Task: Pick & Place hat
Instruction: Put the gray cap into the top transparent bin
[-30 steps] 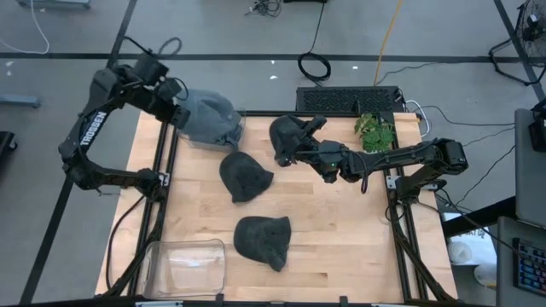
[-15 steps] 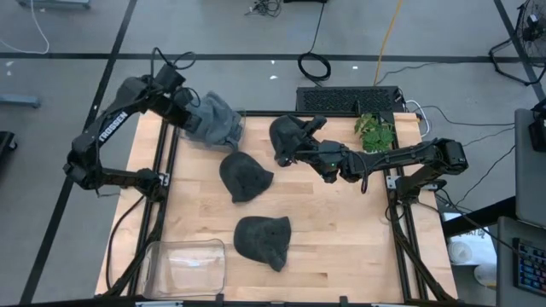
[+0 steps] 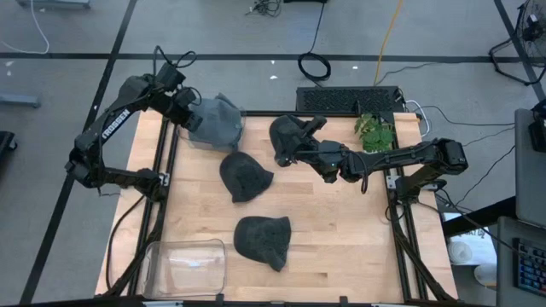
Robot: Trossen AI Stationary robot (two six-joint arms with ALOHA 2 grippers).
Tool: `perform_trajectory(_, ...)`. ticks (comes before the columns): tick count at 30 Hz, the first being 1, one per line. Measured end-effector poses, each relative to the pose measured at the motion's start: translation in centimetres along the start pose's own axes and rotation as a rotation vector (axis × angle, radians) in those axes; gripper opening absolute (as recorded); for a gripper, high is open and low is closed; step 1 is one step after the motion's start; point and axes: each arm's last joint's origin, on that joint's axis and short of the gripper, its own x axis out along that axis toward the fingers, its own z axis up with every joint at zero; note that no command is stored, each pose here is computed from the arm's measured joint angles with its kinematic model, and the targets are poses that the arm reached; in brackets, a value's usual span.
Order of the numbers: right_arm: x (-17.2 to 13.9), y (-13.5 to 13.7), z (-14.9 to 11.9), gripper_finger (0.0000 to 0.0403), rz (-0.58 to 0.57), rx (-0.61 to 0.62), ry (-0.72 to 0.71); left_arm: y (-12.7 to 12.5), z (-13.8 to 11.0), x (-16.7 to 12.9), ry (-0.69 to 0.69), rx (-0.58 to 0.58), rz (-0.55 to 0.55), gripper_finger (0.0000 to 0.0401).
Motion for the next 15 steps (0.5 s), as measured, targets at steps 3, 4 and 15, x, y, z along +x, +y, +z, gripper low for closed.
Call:
perform_trajectory(3, 0.0, 0.0, 0.0, 0.0254, 0.000, 0.000, 0.000, 0.7, 0.2, 1.3, 0.012, 0.009, 0.009, 0.0009)
perform_trajectory(4, 0.0, 0.0, 0.0, 0.0254, 0.000, 0.000, 0.000, 0.8, 0.2, 1.7, 0.005, 0.024, 0.005, 0.0011)
perform_trajectory(15, 0.0, 0.0, 0.0, 0.0254, 0.000, -0.003, 0.000, 2.4, 0.3, 5.0, 0.056, -0.003, 0.104, 0.0042)
